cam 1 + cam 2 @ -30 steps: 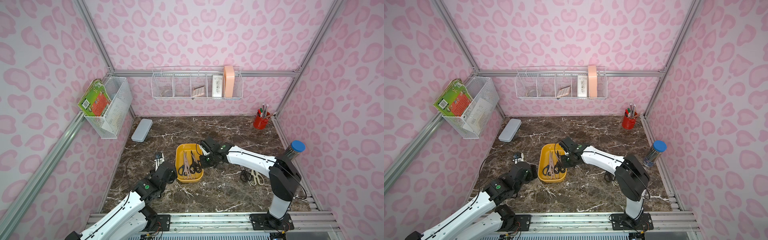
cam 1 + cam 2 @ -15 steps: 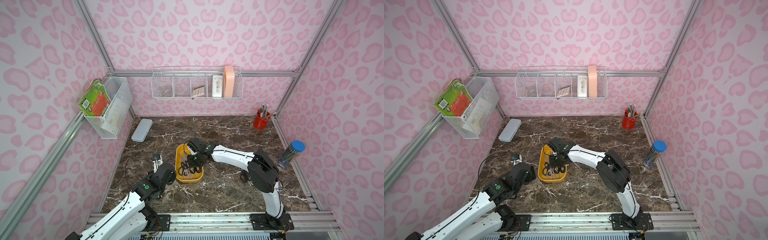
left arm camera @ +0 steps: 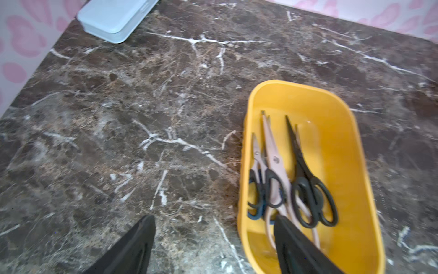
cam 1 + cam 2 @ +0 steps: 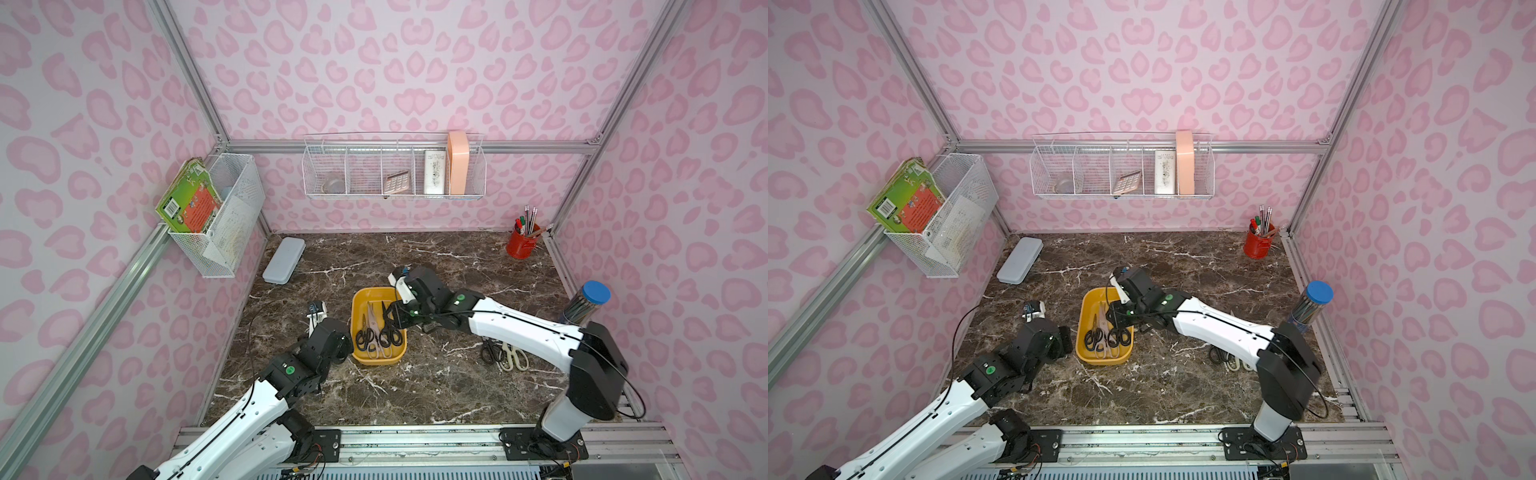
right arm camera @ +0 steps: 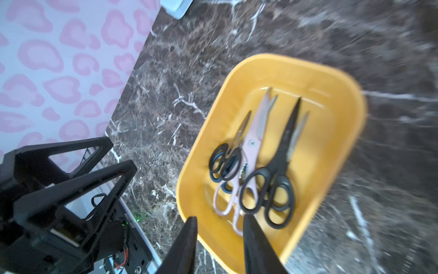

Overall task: Put the scissors into the storage box
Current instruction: Place the scissors in the storage box, then pick up the scissors from the center of the board, then place the scissors in the storage box, then pick up the scissors from the center of the board, then place the scissors in the storage box.

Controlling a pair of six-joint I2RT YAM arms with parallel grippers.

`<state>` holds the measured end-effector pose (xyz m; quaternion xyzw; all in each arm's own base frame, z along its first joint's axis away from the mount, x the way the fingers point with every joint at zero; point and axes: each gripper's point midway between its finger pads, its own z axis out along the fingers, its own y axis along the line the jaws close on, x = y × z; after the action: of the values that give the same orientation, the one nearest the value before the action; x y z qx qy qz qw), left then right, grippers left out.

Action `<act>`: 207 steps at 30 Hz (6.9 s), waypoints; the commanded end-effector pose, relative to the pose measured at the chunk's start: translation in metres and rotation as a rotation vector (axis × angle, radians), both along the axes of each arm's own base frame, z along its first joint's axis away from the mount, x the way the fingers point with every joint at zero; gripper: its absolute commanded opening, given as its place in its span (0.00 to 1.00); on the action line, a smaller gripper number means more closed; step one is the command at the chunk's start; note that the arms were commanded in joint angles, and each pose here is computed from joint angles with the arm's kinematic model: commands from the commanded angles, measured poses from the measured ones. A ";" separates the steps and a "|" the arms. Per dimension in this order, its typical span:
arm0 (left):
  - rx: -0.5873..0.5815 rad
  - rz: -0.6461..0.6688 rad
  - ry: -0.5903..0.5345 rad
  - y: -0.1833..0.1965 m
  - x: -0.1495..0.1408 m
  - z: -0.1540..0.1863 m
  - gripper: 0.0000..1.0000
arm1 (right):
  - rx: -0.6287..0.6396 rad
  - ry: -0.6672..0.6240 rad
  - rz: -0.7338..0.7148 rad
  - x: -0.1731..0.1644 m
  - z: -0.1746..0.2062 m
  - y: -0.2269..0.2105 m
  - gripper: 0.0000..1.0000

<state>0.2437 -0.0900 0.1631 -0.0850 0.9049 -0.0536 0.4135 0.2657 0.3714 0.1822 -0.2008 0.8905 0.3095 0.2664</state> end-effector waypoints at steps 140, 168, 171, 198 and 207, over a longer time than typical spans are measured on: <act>0.068 -0.882 -0.103 -0.214 -0.010 0.013 0.85 | -0.518 0.399 -0.858 -0.039 -0.161 -0.326 0.43; 0.124 -0.768 -0.114 -0.196 0.003 0.015 0.85 | -0.520 0.389 -0.613 -0.016 -0.163 -0.258 0.19; 0.140 -0.657 -0.124 -0.178 0.011 0.018 0.85 | -0.510 0.357 -0.588 -0.007 -0.151 -0.244 0.16; 0.048 0.147 -0.132 0.044 -0.012 -0.018 0.87 | -0.341 0.152 -0.062 -0.006 -0.053 0.055 0.17; 0.047 0.208 -0.176 0.067 -0.028 -0.021 0.88 | -0.349 0.225 -0.004 -0.018 -0.085 0.076 0.24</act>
<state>0.2207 -0.0341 0.1456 -0.1475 0.8550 -0.0152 0.4970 0.2507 0.4406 0.0956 -0.2037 0.9569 0.1569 0.1354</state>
